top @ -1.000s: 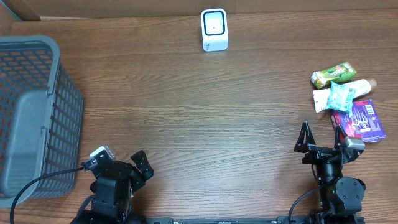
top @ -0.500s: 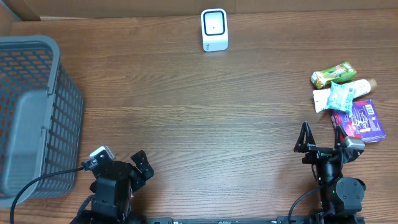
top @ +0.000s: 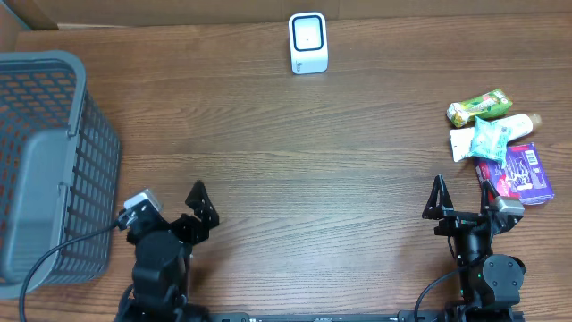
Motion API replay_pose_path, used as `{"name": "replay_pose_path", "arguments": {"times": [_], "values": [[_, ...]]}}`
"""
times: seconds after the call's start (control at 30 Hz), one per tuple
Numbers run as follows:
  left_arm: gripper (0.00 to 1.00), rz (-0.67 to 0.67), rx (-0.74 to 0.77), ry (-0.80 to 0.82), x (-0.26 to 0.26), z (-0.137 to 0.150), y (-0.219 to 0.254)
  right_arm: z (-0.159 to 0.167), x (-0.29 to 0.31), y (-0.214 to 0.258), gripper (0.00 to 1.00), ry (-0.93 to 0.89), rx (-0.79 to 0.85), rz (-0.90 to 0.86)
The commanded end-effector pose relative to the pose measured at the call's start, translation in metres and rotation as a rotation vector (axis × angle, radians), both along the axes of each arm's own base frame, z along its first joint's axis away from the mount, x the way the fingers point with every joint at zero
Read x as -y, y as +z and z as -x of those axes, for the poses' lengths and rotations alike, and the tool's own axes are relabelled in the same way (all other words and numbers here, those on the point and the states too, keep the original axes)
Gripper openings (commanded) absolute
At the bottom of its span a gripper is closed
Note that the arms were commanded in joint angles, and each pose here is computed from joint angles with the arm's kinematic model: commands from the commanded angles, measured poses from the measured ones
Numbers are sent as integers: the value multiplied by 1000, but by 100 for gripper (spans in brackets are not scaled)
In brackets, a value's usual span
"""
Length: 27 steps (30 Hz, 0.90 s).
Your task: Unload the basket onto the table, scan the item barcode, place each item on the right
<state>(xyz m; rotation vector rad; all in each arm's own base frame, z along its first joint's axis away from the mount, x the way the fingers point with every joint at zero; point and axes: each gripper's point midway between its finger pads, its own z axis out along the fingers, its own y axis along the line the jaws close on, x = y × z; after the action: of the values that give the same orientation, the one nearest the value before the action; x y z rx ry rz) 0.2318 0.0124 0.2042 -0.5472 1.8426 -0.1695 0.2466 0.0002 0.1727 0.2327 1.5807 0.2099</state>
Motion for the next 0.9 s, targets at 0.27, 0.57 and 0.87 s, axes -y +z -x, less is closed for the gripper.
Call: {"name": "replay_pose_path", "arguments": {"times": [0.27, 0.57, 0.87], "values": [[100, -570, 225, -238, 11, -8, 9, 0, -1, -1, 100, 1, 7, 4], [99, -677, 223, -214, 2, -9, -21, 0, -1, -1, 100, 1, 7, 4], [99, -673, 183, -237, 3, -13, -47, 0, -1, -1, 100, 0, 7, 4]]}}
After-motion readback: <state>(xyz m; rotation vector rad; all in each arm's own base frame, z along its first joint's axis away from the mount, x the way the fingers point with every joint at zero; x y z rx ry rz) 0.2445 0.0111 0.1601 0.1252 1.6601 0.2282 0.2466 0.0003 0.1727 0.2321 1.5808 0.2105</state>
